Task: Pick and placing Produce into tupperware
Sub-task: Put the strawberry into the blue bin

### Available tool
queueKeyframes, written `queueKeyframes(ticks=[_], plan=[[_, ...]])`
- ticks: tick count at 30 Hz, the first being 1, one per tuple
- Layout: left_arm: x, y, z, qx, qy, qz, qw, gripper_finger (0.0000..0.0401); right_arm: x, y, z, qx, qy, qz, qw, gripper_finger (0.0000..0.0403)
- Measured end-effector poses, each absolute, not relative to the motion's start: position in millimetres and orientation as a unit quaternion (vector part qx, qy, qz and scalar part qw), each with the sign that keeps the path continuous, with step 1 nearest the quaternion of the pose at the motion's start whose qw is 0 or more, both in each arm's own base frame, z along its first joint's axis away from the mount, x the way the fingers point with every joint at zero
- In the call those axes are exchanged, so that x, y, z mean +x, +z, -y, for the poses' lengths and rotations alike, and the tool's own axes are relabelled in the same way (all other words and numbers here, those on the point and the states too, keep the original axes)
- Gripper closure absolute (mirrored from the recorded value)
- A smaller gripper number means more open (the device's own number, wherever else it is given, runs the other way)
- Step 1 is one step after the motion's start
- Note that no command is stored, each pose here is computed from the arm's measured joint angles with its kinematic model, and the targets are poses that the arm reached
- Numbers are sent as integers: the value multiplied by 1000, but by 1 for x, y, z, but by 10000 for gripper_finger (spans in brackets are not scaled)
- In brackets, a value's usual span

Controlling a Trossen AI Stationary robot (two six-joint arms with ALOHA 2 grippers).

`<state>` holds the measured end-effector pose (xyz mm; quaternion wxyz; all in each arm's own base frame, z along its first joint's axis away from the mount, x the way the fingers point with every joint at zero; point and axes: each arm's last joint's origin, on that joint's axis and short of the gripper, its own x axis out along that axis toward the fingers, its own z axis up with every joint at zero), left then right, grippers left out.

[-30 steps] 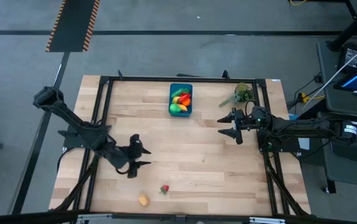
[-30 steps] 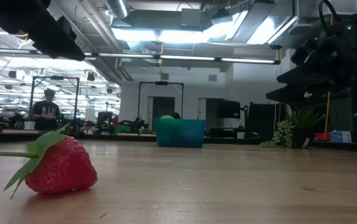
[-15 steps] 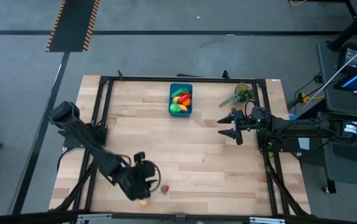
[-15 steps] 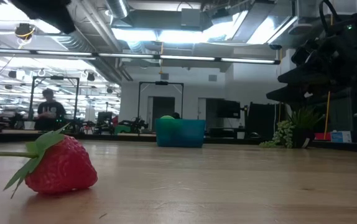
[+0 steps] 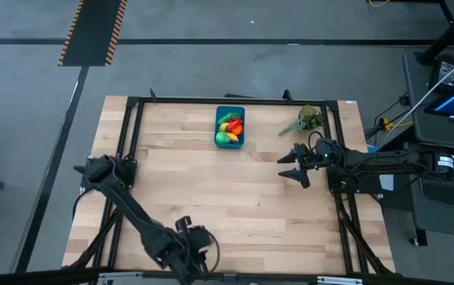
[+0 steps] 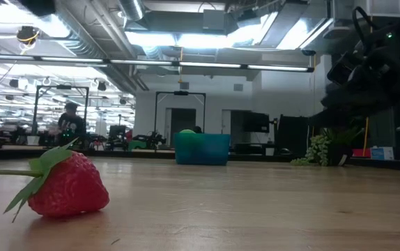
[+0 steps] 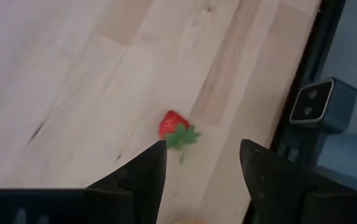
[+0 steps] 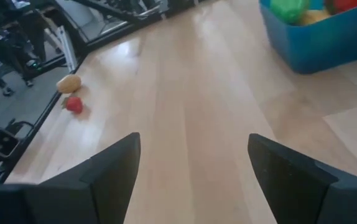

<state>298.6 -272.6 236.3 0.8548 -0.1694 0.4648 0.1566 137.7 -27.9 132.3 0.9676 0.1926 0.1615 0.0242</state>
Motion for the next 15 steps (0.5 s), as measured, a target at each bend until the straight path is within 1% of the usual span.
queueKeyframes(ticks=[4,7,10,15], plan=[[315,228,272,-181,165,-473,846,205,139,132,24,190,38,-164,967,104],[324,220,265,-215,173,-504,818,205,139,132,21,189,47,-166,967,104],[327,214,258,-220,186,-533,796,205,139,132,19,187,54,-168,966,104],[330,212,253,-226,195,-539,788,205,140,132,16,186,65,-171,965,104]])
